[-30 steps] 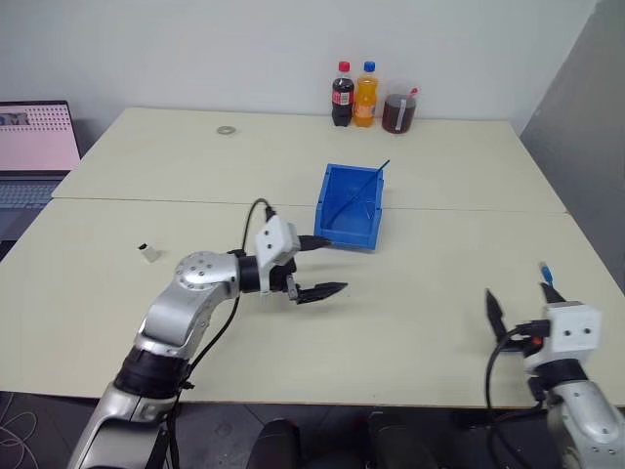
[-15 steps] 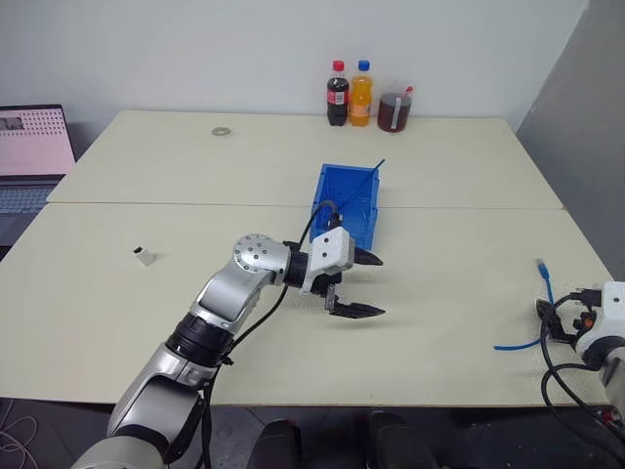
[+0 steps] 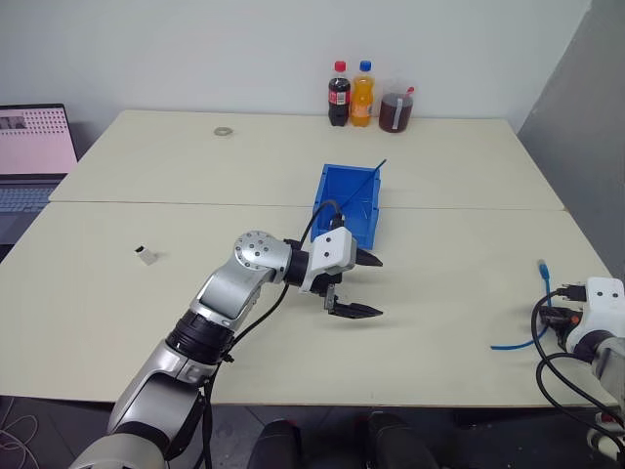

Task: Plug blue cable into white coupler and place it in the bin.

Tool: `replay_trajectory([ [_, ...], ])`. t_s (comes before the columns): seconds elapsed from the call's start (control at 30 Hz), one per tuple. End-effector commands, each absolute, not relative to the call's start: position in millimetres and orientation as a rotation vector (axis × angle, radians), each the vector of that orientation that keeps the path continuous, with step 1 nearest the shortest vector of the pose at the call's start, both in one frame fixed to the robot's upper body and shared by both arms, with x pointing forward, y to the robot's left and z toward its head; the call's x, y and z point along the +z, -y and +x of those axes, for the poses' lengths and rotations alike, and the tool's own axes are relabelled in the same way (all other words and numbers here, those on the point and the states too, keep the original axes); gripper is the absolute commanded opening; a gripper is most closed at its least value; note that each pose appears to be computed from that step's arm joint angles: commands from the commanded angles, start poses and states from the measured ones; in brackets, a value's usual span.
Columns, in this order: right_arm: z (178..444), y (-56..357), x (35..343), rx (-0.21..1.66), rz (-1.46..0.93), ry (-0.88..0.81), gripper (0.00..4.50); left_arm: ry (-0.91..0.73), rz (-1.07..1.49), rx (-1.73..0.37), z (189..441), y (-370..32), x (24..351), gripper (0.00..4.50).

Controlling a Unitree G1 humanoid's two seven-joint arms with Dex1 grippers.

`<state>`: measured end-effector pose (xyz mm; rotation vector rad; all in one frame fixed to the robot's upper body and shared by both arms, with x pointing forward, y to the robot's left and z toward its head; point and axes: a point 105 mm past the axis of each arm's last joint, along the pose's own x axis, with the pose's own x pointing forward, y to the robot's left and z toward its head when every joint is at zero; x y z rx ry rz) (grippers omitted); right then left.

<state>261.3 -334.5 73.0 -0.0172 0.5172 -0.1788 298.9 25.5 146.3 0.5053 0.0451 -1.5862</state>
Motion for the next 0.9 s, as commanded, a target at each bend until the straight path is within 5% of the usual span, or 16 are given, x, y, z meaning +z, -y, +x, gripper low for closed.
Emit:
replay_trajectory([
  [0.03,262,340,78,-0.204,0.069,-0.474,0.09,0.009,0.552,-1.589,297,-23,159,4.50],
  [0.2,265,327,95,-0.001,0.027,-0.445,0.09,-0.010,0.550,-1.555,299,-34,156,4.50],
  [0.47,254,269,130,0.629,-0.463,-0.418,0.09,-0.117,0.526,-1.410,299,-83,141,4.50],
  [0.67,267,181,132,1.032,-0.714,-0.246,0.09,-0.292,0.506,-1.181,288,-160,112,4.50],
  [0.9,288,76,111,1.311,-0.731,-0.097,0.09,-0.391,0.491,-1.006,272,-216,100,4.50],
])
